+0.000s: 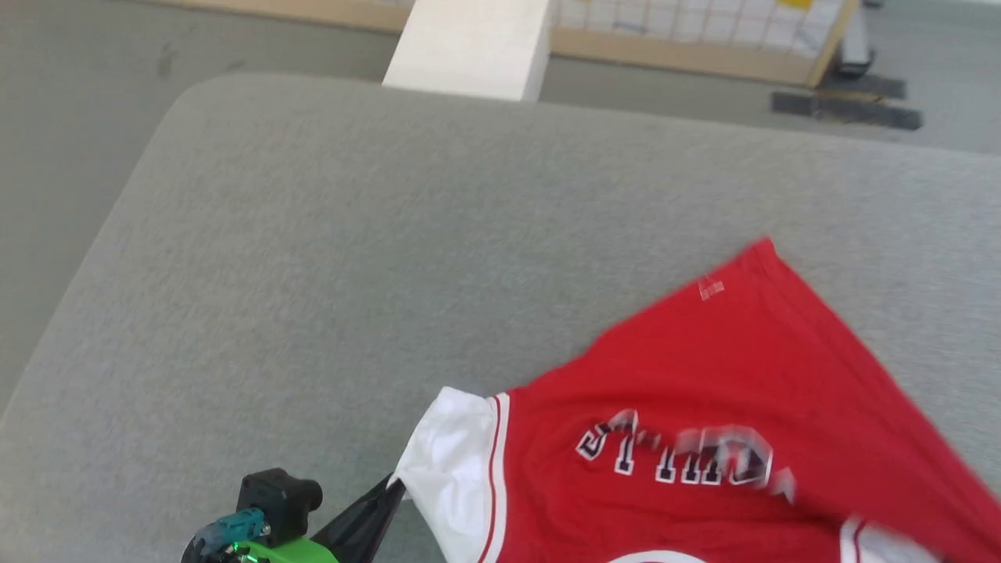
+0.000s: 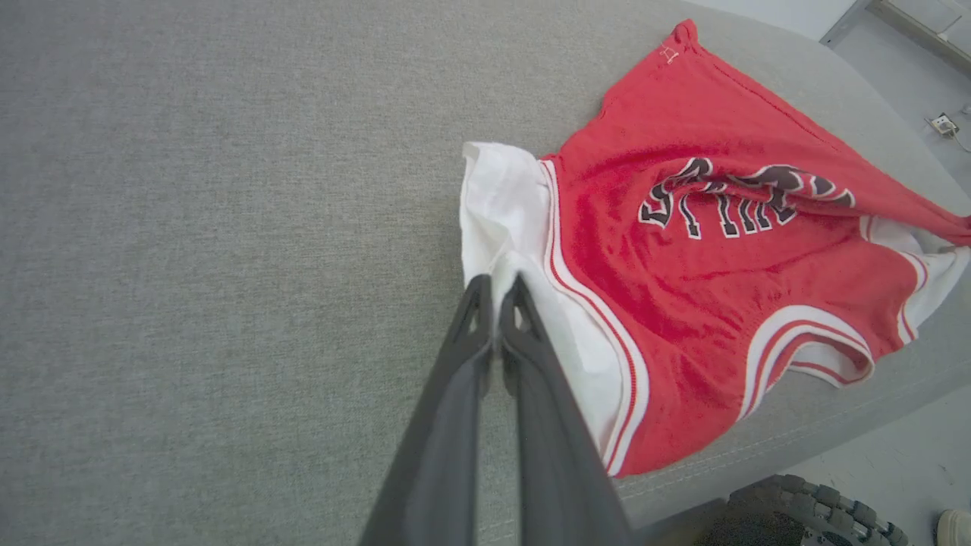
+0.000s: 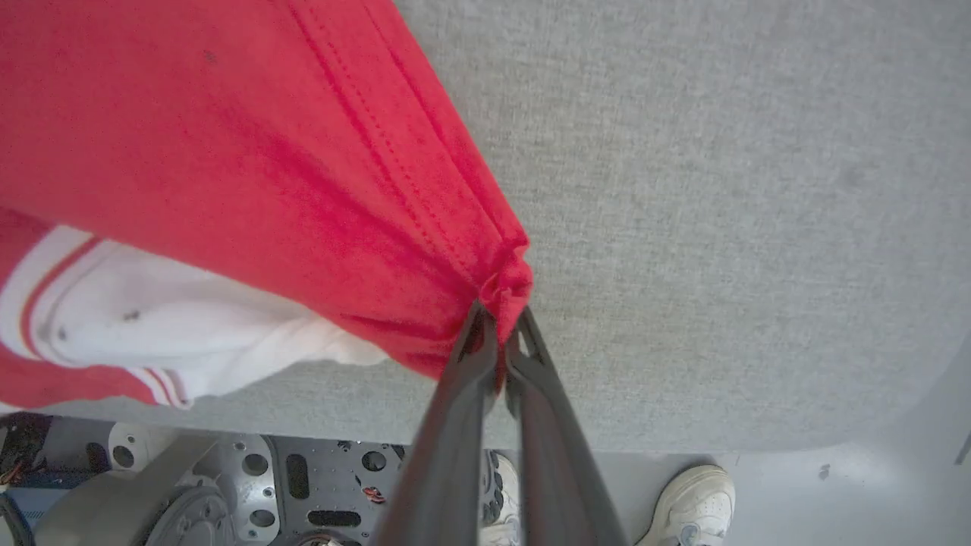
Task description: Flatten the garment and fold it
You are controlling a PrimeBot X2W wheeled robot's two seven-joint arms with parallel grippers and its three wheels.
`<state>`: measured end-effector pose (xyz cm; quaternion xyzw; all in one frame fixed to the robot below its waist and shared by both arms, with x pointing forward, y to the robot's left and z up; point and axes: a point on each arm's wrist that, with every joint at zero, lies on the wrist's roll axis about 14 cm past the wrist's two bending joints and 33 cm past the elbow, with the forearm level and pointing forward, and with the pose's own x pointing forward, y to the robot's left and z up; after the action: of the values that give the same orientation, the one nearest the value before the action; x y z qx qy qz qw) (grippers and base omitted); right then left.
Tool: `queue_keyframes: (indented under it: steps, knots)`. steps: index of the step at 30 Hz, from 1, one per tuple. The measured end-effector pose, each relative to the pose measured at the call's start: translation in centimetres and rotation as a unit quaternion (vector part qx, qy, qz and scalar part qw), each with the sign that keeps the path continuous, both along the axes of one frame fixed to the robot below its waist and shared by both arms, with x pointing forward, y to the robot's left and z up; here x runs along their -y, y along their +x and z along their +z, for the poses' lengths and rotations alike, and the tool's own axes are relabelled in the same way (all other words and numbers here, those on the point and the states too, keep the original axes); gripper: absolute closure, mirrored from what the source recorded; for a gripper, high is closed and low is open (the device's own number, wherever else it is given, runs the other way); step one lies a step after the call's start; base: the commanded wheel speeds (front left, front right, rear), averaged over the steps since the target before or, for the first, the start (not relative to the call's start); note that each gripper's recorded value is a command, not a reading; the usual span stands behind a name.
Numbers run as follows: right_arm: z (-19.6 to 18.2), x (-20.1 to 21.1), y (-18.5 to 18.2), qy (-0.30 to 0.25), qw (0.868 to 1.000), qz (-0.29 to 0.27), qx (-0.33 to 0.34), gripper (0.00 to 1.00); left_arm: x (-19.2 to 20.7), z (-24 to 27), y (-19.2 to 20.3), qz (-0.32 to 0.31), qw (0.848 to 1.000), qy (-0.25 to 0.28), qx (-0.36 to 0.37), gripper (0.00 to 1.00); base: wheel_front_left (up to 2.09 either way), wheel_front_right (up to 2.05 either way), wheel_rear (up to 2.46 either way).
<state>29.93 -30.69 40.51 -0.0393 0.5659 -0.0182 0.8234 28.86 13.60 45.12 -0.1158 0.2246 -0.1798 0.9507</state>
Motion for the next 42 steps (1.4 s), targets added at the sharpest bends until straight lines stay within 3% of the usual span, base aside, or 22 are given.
queue_keyframes:
  steps: [6,7,8,14,21,30,41,42]
  knots:
    - [-0.7,0.3,-5.1,0.002,0.999,-0.028,-0.036,1.00,0.7,1.0,0.5,-0.013,1.000,-0.002,0.024,1.00,0.00,0.00,0.00]
    - [-0.7,0.3,-4.9,0.000,0.999,-0.026,-0.032,0.77,0.7,1.1,0.5,-0.013,1.000,-0.003,0.024,1.00,0.00,0.00,0.00]
    - [-0.5,0.3,-4.4,-0.004,1.000,-0.021,-0.022,0.00,0.6,1.1,0.5,-0.012,1.000,-0.003,0.024,1.00,0.00,0.00,0.00]
    - [2.9,-2.1,2.9,0.000,0.996,0.040,0.078,0.00,0.4,1.5,0.7,-0.007,1.000,-0.003,0.030,1.00,0.00,0.00,0.00]
    - [6.1,-8.8,12.2,0.030,0.976,0.149,0.158,0.00,0.6,2.5,2.0,-0.006,0.999,-0.003,0.047,1.00,0.00,0.00,0.00]
    - [1.8,-13.5,18.6,0.016,0.971,0.219,0.090,0.00,0.3,2.1,2.7,0.015,0.999,-0.003,0.038,1.00,0.00,0.00,0.00]
    - [-4.5,-15.0,20.5,-0.040,0.959,0.279,-0.004,0.00,-0.7,0.4,2.1,0.049,0.999,0.001,0.002,1.00,0.00,0.00,0.00]
    - [-4.8,-15.1,20.5,-0.043,0.957,0.286,-0.009,0.09,-0.9,0.2,2.0,0.053,0.999,0.003,-0.001,1.00,0.00,0.00,0.00]
